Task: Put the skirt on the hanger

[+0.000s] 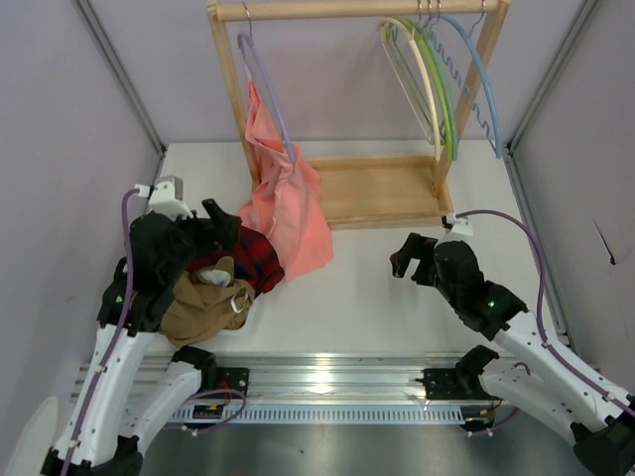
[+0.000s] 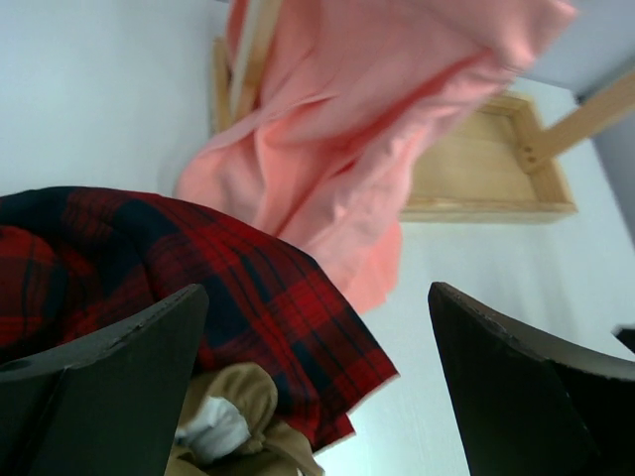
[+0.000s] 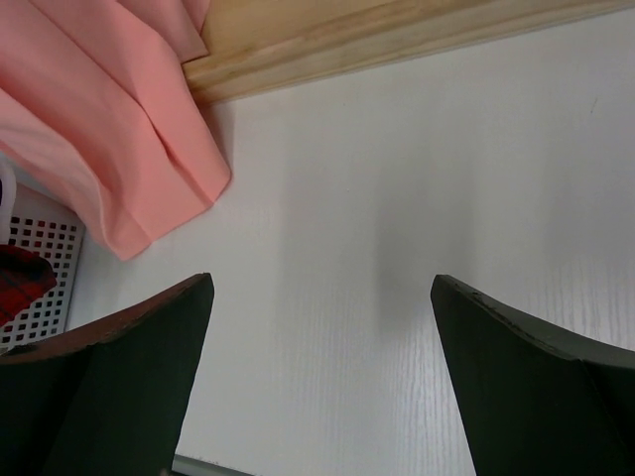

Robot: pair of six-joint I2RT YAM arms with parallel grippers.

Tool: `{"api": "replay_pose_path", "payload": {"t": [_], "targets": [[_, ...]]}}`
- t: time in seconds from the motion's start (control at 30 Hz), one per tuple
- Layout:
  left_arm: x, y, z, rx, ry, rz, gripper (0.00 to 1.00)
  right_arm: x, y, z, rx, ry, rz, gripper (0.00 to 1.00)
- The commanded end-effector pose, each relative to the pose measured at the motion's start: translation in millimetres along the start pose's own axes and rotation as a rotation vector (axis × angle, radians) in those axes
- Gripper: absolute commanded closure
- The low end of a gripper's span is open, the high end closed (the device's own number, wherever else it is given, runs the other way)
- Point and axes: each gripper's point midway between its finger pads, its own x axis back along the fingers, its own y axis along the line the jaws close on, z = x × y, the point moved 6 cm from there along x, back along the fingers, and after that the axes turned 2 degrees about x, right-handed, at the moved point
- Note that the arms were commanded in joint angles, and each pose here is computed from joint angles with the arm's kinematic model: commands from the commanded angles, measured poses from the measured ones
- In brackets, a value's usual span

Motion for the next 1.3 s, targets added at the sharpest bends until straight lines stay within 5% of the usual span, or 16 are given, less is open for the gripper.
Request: {"api": "replay_pose_path", "payload": {"t": [0.0, 0.1, 0.33, 0.5, 0.57, 1.0, 1.27], "targets": [[27.1, -11.3, 14.2, 0.015, 0.058, 0.152, 0.01, 2.8, 12.9, -31.1, 0.003, -0.104, -0.028, 0.01], [40.8, -11.7, 10.0, -0.015, 0.028, 0.171, 0.01, 2.0, 10.5, -33.5, 0.005, -0.109, 0.002, 0.01], [87.7, -60.2, -109.5, -0.109, -0.2, 0.276, 0.01, 7.3, 13.2, -41.1, 0.002, -0.134, -0.01, 0.01], [74.2, -102.0, -154.4, -0.136, -0.248, 0.439, 0.01, 4.6, 13.8, -42.4, 0.009, -0.131, 0.001, 0.01], [53.4, -107.6, -168.6, -0.144, -0.278, 0.355, 0.0, 4.2, 14.2, -42.8, 0.004, -0.133, 0.002, 0.01], [-63.8, -162.9, -179.4, -0.212, -0.276, 0.055, 0.01, 13.2, 10.6, -44.1, 0.008, -0.158, -0.01, 0.01], [-98.0, -146.3, -154.6, -0.259, -0.203, -0.114, 0.05, 14.7, 8.7, -45.0, 0.024, -0.164, -0.001, 0.01]]}}
